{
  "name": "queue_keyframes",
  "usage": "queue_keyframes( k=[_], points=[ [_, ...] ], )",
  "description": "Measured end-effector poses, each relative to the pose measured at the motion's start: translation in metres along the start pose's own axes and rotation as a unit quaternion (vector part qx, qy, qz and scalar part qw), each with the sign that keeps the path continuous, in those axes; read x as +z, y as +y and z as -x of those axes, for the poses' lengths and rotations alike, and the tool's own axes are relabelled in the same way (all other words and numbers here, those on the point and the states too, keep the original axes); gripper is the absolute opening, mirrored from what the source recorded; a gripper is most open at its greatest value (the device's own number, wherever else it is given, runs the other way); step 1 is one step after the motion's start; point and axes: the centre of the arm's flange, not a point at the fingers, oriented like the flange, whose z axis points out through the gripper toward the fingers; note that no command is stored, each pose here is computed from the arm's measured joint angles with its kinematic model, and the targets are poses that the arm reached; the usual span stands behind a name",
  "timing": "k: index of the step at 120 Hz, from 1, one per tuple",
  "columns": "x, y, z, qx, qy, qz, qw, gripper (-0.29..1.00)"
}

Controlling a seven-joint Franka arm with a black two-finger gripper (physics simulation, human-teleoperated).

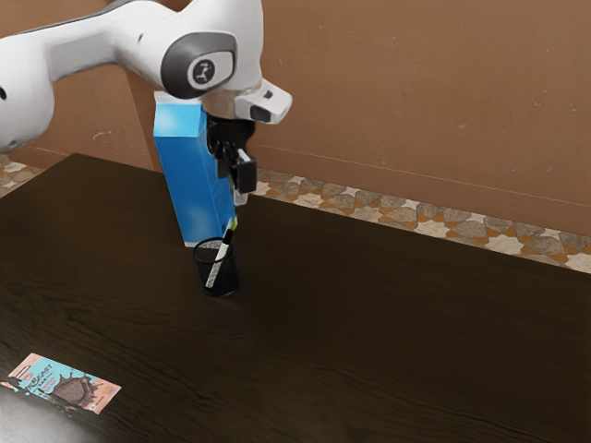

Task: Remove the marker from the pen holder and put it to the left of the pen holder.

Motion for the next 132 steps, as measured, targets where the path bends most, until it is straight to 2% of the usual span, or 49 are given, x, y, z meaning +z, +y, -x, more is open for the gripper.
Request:
queue_keyframes(
  k=[16,43,55,91,132],
  points=[
    [0.008,0.003,0.000,0.008,-0.006,0.010,1.000,0.65],
    [0.103,-0.038,-0.021,-0.006,-0.056,0.067,0.996,0.68],
    [0.135,-0.066,-0.031,-0.024,-0.062,0.085,0.994,0.64],
    [0.181,-0.121,-0.040,-0.063,-0.064,0.094,0.992,0.40],
    [0.208,-0.139,-0.047,-0.077,-0.056,0.088,0.992,0.30]
  ],
)
